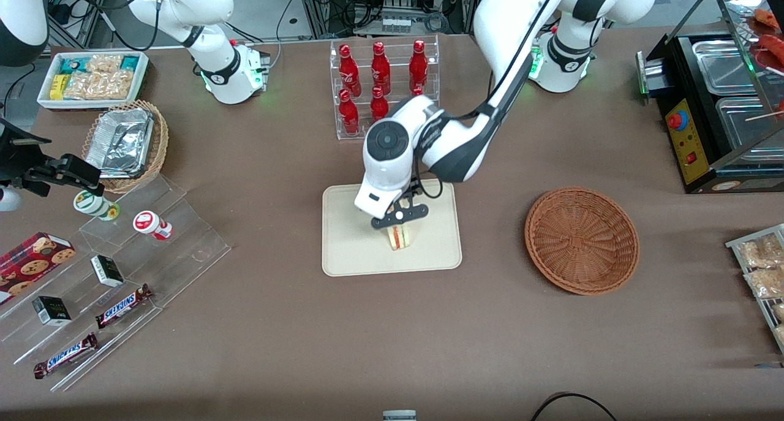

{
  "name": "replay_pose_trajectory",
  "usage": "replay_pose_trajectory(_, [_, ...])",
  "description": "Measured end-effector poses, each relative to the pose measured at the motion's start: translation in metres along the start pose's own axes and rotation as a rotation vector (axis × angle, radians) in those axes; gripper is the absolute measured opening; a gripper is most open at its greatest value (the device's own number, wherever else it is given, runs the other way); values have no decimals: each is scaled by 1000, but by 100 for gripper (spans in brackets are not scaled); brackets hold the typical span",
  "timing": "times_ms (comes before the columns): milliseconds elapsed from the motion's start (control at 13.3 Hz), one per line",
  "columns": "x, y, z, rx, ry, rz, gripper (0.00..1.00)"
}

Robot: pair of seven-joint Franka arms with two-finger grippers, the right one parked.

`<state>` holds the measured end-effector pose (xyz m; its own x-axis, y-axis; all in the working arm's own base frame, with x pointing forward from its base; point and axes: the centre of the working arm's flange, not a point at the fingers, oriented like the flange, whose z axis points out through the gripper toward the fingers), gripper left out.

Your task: Place sandwich from basket to tray

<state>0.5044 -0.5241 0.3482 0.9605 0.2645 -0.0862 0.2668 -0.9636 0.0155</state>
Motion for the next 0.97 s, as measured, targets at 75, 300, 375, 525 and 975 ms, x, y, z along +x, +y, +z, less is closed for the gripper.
replay_pose_trajectory(75, [1,-7,-22,5,-3,4,100])
replay_pose_trajectory(300, [21,-41,-72,29,-19,97,100])
replay_pose_trajectory(375, [34,-57,-81,45,-33,115,100])
replay_pose_trajectory(525, [70,-98,-99,66,-62,131,100])
replay_pose_trajectory(975, [135,-230,-142,45,-98,264,100])
